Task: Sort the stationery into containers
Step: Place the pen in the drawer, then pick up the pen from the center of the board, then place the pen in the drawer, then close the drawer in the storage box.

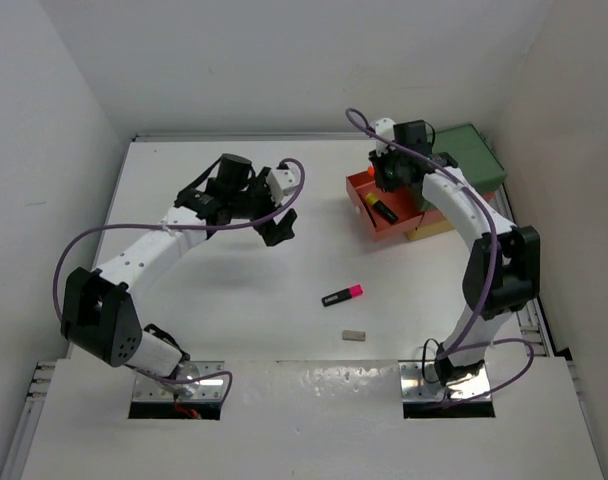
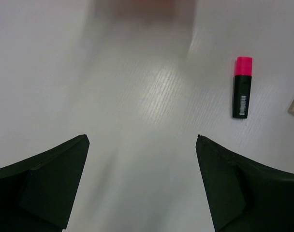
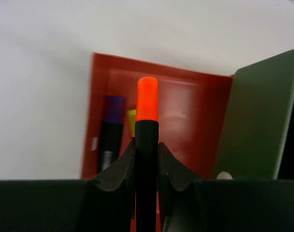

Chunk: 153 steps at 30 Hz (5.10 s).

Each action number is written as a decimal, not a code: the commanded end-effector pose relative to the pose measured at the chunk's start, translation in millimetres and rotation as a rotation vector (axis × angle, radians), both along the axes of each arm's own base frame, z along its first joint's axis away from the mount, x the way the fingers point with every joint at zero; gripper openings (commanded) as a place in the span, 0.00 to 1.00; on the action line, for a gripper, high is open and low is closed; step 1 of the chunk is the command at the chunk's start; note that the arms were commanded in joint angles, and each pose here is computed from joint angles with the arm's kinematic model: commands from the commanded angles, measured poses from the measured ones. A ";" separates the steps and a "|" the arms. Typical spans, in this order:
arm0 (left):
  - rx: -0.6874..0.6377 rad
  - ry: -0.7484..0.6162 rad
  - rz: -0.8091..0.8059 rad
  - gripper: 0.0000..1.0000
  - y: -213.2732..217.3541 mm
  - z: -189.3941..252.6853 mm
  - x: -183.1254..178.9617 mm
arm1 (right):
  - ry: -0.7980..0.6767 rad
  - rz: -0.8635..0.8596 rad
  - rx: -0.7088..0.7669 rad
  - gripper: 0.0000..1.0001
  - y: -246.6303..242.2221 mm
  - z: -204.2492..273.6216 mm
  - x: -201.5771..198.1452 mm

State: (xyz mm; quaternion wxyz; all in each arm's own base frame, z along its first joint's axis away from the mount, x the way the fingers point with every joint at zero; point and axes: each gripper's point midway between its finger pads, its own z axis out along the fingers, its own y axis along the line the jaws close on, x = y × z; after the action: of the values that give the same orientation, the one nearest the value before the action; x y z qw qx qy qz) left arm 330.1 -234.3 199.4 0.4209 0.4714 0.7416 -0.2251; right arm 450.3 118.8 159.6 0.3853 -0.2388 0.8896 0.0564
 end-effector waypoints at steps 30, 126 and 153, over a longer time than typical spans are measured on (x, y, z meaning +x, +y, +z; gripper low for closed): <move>0.167 0.107 -0.159 0.74 -120.0 -132.1 -58.5 | 0.112 -0.110 0.572 0.46 -1.6 92.9 -85.4; -0.272 0.124 0.297 1.00 -56.6 46.7 46.8 | -0.250 0.004 -0.083 0.00 11.9 90.6 -7.9; -0.628 0.542 0.267 0.58 -98.7 12.3 60.6 | -0.400 -0.114 0.033 0.22 -1.7 178.1 18.3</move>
State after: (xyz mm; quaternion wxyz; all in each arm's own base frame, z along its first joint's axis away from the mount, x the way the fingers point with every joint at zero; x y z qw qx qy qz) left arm 394.1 -304.8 190.3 0.3701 0.1513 0.8027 -0.4426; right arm 467.2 132.6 286.3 0.4930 -0.2317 0.8386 -0.0018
